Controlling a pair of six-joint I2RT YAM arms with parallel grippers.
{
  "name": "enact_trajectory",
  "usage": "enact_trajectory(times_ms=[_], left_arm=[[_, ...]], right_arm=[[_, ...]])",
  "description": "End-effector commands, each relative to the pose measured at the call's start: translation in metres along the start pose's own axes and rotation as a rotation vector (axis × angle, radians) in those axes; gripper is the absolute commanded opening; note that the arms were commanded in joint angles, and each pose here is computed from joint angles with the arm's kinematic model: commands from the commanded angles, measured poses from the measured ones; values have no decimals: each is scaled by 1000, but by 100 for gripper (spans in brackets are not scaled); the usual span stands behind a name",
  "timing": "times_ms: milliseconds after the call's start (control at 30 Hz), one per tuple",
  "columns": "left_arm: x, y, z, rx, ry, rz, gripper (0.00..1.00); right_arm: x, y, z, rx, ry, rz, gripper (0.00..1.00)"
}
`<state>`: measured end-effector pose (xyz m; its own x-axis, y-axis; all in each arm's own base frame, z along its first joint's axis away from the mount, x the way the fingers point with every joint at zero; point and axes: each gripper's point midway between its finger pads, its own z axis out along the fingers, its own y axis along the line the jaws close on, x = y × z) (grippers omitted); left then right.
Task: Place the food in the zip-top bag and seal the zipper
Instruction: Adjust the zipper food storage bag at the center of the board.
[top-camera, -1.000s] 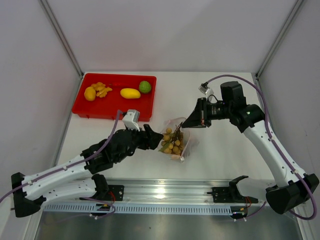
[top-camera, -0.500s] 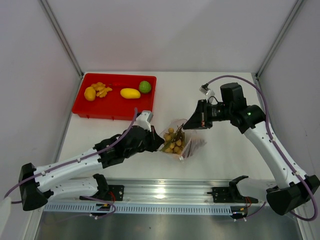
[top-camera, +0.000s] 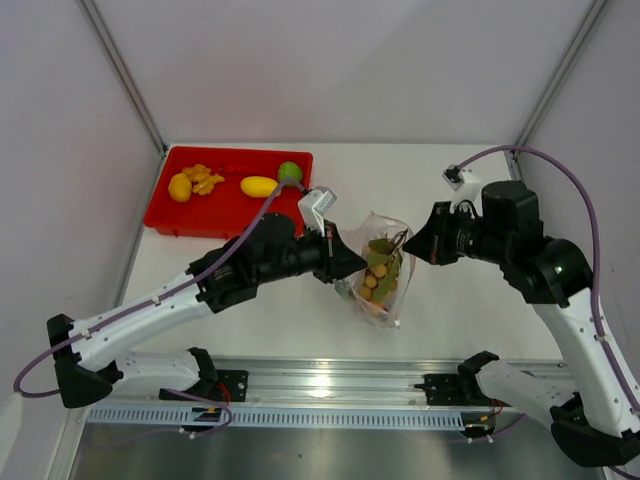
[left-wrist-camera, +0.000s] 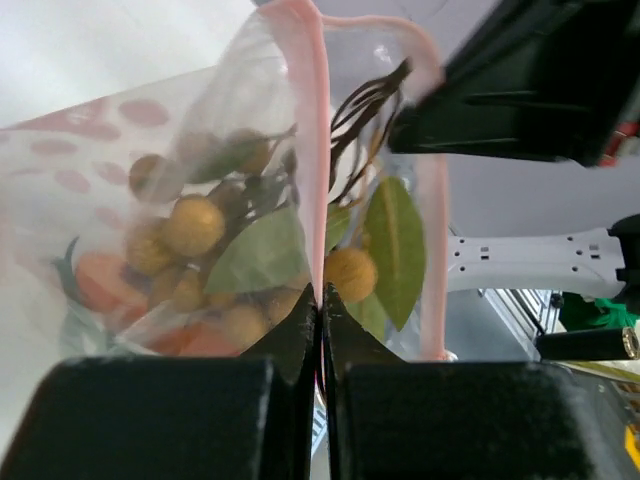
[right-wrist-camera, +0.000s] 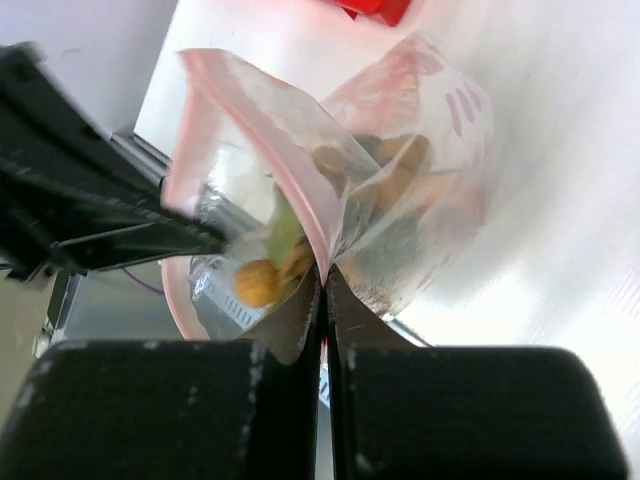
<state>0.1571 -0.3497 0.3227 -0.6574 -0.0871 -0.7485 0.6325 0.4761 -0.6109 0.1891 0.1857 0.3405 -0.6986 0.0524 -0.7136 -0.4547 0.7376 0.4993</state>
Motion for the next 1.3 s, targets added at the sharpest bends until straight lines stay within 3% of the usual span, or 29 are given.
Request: enact_trajectory(times_ms=[0,133,233,433,567,600,800,900,1033,1067,1167,1267], left_arm=[[26,26,18,-85,101,-69,1],[65,69,45,-191,235,-130,1],[61,68,53,-175,261,-140,1],[-34,-20,7,35,14,-63,1],[-51,-39,-22,85,-77,-48,1],[-49,-34,-22,71,-77,-53,1],[52,61,29,-121,218,-177,1],[61,74,40,-147,261,-177,1],[9,32,18,-81,121,-86,1],[-21,11,1,-60,51,-59,1],[-36,-9,-17,-19,10,-38,1],[-22,1,-18,-31,27,-67,1]], right_arm=[[21,-21,14,66,59,10,0],[40,-51,38,151,106,20,0],[20,-52,30,196,66,-16,0],[-37,-10,-17,144,-76,-72,0],[-52,10,-30,76,-134,-74,0],[-49,7,-27,83,-130,-66,0],[5,-52,27,210,-23,-3,0],[7,-61,32,250,6,-10,0],[-35,-26,-6,192,-107,-56,0],[-42,-17,-14,174,-125,-63,0],[-60,13,-38,77,-187,-75,0],[-52,18,-36,29,-187,-66,0]])
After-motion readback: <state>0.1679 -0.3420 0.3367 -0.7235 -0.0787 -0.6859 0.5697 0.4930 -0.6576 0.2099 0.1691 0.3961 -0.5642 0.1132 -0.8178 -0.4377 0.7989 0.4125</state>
